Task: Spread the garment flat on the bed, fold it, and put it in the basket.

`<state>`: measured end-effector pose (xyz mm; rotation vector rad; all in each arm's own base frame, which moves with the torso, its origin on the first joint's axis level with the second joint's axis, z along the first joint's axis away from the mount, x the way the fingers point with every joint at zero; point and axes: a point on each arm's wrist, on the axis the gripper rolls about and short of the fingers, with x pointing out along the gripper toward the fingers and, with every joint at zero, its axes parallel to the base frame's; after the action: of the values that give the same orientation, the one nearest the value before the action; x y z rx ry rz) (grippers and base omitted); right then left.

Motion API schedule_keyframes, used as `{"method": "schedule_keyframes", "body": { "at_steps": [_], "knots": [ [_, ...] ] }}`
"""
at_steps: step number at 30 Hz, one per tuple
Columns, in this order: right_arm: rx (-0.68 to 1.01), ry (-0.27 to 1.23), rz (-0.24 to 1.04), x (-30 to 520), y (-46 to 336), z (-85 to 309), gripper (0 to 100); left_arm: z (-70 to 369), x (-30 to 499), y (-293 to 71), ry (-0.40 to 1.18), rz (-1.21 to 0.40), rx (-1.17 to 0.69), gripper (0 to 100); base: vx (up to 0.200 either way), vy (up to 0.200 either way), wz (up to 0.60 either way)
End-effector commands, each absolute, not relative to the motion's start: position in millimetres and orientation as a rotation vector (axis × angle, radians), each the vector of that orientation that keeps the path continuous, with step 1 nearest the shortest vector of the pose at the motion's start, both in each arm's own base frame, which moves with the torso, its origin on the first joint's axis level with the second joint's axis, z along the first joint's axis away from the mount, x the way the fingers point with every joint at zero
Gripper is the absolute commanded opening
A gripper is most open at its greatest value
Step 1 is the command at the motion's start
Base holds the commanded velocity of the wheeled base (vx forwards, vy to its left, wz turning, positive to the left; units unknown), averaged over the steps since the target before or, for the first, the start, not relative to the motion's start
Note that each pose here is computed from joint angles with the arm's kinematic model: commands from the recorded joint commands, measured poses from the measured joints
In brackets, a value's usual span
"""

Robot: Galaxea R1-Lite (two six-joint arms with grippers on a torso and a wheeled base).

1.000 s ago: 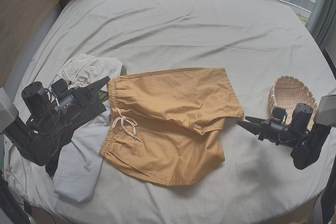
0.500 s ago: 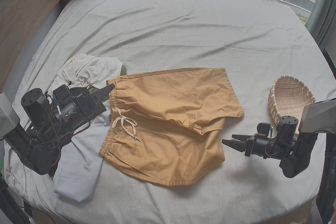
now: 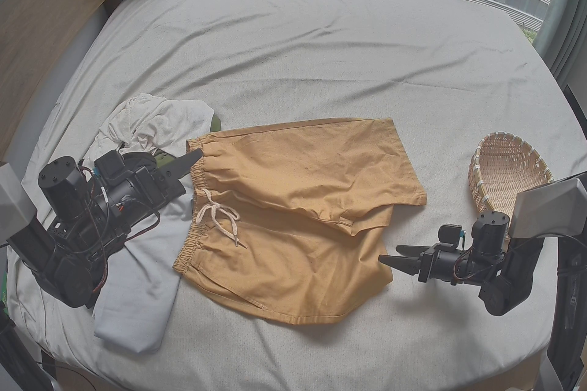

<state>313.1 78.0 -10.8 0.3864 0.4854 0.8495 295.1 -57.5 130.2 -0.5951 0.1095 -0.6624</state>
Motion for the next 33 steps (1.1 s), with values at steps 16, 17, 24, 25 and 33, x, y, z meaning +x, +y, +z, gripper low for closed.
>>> {"method": "schedule_keyframes", "body": {
  "at_steps": [16,17,24,25,33],
  "knots": [
    [0.387,0.511,0.882,313.8,90.8,-19.6,0,113.4,290.1,-63.9,0.158,-0.667,-0.554,100,0.000,0.000,0.00],
    [0.388,0.512,0.881,313.8,90.8,-19.6,0,111.1,289.2,-63.3,0.159,-0.665,-0.531,100,0.000,0.000,0.00],
    [0.380,0.479,0.882,311.5,90.2,-6.2,0,89.0,289.2,-62.9,0.169,-0.659,-0.325,100,0.000,0.000,0.00],
    [0.377,0.469,0.878,310.1,89.7,-1.6,0,87.0,290.0,-63.5,0.172,-0.660,-0.317,100,0.000,0.000,0.00],
    [0.364,0.418,0.887,293.2,86.1,28.5,0,85.3,290.6,-63.6,0.177,-0.659,-0.318,100,0.000,0.000,0.00]
  ]
}}
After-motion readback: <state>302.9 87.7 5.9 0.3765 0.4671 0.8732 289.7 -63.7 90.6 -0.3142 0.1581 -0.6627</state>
